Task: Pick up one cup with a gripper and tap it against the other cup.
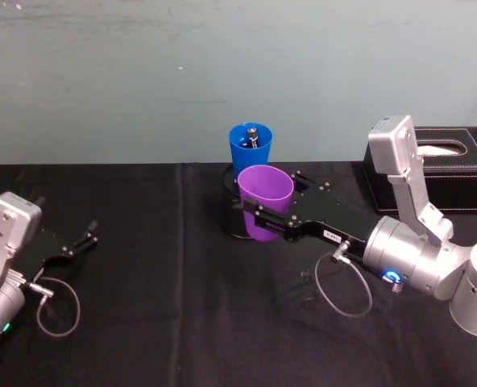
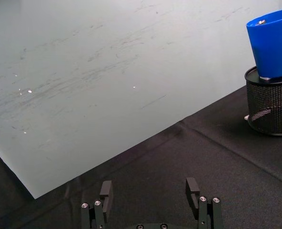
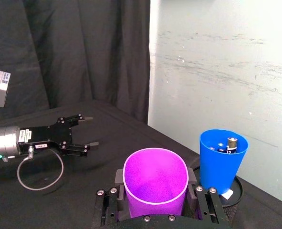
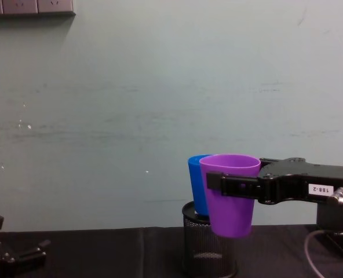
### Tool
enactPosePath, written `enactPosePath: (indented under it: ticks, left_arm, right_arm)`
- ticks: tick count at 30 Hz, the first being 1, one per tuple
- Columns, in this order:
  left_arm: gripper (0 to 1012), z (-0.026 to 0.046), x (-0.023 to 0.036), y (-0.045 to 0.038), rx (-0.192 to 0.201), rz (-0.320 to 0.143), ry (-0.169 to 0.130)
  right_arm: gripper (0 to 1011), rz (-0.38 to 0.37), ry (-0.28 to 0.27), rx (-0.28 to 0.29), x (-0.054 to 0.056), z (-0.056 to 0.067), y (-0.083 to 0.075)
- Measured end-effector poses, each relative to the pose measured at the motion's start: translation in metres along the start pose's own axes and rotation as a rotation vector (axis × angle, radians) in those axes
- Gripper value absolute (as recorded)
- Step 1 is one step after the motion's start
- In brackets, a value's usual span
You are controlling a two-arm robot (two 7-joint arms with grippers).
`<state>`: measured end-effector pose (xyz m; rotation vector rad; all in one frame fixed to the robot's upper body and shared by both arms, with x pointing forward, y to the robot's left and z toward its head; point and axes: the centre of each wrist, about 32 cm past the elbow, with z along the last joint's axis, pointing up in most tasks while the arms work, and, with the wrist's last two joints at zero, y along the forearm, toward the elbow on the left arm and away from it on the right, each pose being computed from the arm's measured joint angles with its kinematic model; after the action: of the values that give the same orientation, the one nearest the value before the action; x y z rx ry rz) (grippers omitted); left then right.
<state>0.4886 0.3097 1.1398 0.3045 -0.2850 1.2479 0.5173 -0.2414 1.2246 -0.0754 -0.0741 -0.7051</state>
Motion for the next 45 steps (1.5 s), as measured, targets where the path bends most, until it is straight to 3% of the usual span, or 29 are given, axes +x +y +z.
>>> enactPosePath:
  ticks: [45]
  left_arm:
    - [1000,0.0,0.0,0.0,0.0,0.0,0.0]
  right_arm:
    - [731,0.0,0.0,0.0,0.0,0.0,0.0]
